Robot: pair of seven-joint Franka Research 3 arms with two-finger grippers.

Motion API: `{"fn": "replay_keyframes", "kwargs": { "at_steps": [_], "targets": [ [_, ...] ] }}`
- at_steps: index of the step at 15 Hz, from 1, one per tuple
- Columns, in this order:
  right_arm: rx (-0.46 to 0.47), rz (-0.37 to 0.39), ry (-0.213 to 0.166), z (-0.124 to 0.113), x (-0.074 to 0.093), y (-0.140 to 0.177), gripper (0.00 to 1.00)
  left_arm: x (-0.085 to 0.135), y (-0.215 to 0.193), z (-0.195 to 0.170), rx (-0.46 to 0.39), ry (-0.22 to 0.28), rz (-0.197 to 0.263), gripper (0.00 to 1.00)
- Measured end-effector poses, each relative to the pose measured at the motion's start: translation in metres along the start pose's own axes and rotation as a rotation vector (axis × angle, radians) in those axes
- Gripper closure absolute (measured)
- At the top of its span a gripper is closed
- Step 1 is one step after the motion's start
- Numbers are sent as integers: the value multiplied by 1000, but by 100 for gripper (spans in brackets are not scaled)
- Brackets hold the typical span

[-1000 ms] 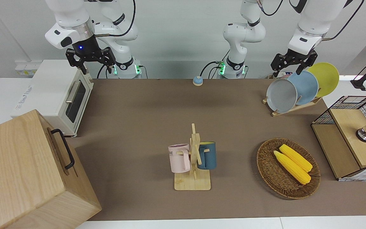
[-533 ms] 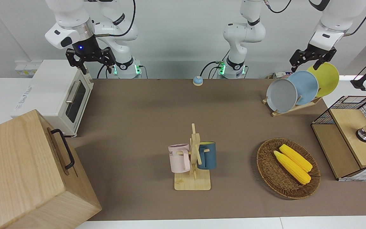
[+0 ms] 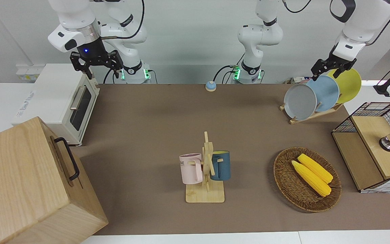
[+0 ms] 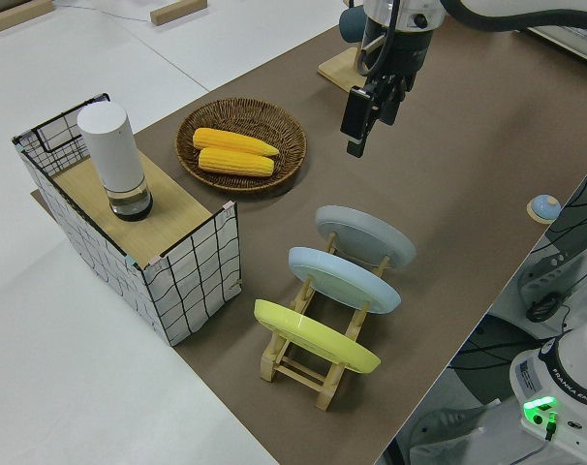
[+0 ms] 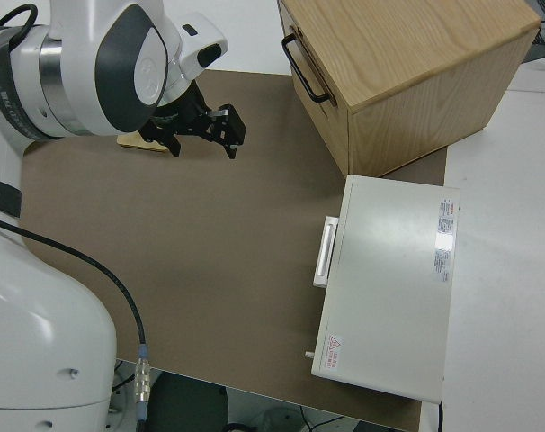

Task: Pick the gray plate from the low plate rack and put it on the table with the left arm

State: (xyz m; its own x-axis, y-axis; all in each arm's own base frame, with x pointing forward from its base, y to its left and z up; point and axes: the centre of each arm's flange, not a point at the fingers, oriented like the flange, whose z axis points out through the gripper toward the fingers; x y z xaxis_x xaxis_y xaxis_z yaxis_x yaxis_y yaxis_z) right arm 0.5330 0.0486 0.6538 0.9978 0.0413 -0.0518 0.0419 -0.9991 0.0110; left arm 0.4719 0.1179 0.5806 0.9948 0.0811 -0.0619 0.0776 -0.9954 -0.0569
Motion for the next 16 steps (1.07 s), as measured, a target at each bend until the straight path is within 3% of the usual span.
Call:
{"fn": "replay_keyframes", "kwargs": {
  "at_steps": [10, 16],
  "targets": [
    [0, 0, 0, 0, 0, 0, 1, -17, -28, 114, -48, -55, -54, 0],
    [0, 0, 0, 0, 0, 0, 1, -25, -34, 143, -63, -55, -72, 1]
  ]
}}
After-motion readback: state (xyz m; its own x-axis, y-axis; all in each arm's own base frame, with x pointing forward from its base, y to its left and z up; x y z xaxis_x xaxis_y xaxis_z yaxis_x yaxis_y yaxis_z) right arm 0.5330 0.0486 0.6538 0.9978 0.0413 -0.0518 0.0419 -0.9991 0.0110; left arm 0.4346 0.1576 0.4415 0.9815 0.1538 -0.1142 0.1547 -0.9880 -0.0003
